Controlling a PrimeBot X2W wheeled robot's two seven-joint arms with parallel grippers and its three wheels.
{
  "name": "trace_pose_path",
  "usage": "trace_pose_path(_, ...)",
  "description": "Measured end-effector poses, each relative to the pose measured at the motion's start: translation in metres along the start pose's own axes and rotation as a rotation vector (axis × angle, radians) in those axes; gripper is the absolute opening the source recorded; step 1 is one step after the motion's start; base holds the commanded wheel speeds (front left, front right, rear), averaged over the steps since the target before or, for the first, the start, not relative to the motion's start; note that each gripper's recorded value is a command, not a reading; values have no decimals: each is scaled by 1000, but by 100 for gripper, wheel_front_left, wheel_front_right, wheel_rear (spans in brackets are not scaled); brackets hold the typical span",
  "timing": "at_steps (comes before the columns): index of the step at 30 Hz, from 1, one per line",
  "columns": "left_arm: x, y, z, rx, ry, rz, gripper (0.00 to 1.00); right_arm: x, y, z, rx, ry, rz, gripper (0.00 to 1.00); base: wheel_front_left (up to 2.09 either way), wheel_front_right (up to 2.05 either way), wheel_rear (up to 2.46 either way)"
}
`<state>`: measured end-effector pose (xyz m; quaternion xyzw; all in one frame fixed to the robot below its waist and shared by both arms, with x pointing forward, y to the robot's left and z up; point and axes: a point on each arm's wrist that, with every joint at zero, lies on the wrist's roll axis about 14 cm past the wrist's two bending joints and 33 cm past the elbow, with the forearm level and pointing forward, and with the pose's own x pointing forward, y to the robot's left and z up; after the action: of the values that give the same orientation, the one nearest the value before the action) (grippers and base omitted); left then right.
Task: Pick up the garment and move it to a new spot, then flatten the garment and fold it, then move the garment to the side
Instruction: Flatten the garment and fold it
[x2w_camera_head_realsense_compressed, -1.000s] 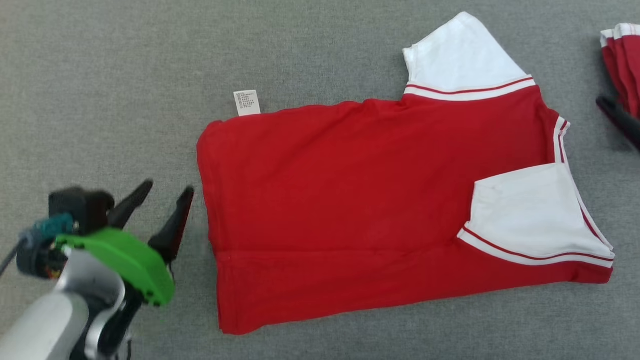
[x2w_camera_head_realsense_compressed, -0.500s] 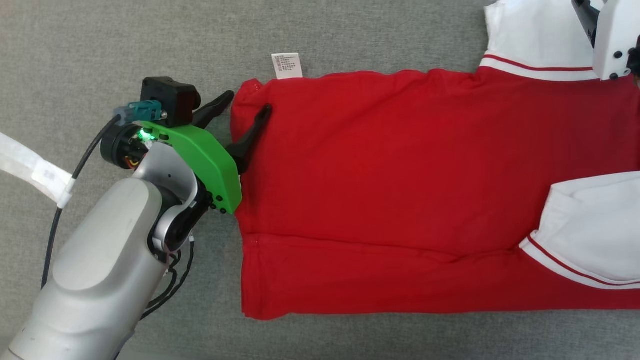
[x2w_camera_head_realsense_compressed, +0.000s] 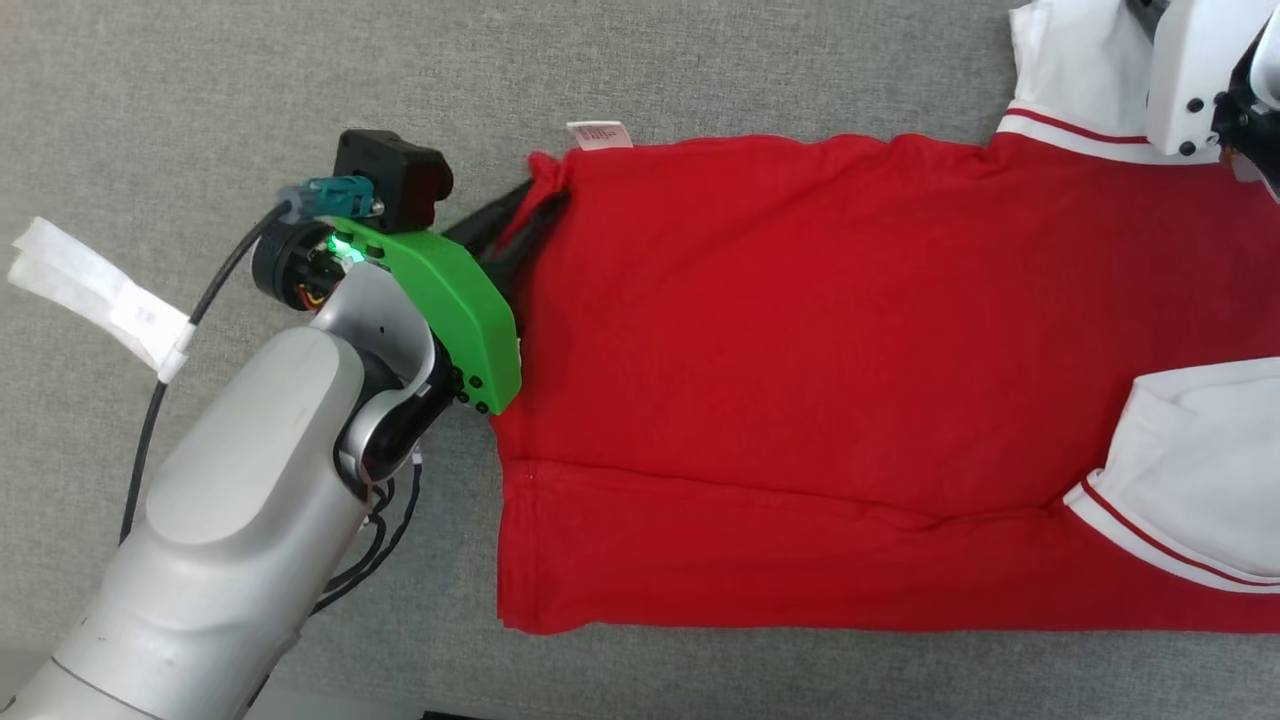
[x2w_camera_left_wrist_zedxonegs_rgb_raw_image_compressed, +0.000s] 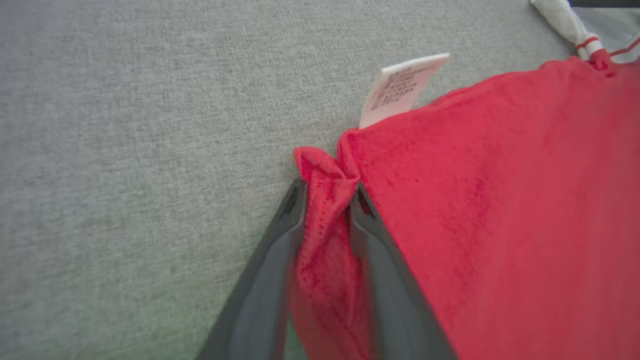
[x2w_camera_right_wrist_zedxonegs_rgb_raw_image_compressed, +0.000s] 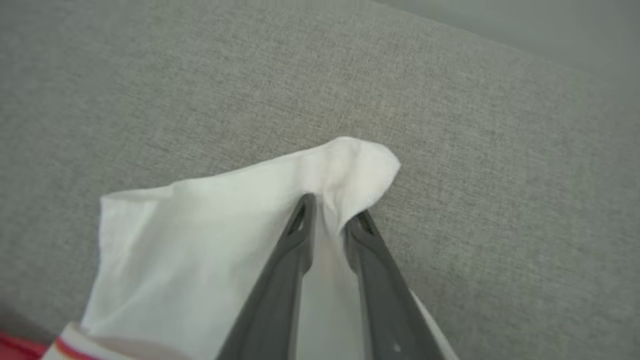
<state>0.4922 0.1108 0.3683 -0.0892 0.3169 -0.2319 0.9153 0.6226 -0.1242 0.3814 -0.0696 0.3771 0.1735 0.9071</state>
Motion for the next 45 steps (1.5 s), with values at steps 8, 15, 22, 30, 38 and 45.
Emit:
trace_pose_path(8,-14,15,24,26,-77,56,0,-32,-15,51,28,-225,-30,0,0,0,0)
trace_pose_path(15,-32,-10,32,22,-141,21,0,-75,-2,48,33,-332,27,0,0,0,0)
trace_pose_path(22,-67,-46,22,-22,-195,-9,0,-140,-5,7,86,-404,25,0,0,0,0)
trace_pose_path(30,-100,-70,-3,-126,-204,1,0,-191,16,-56,189,-377,36,0,0,0,0)
trace_pose_path(38,-100,-85,-14,-142,-228,-4,100,-207,1,-91,201,-361,-65,100,0,0,0)
trace_pose_path(45,-113,-65,-51,-160,-185,103,100,-209,6,-112,219,-312,-47,100,0,0,0)
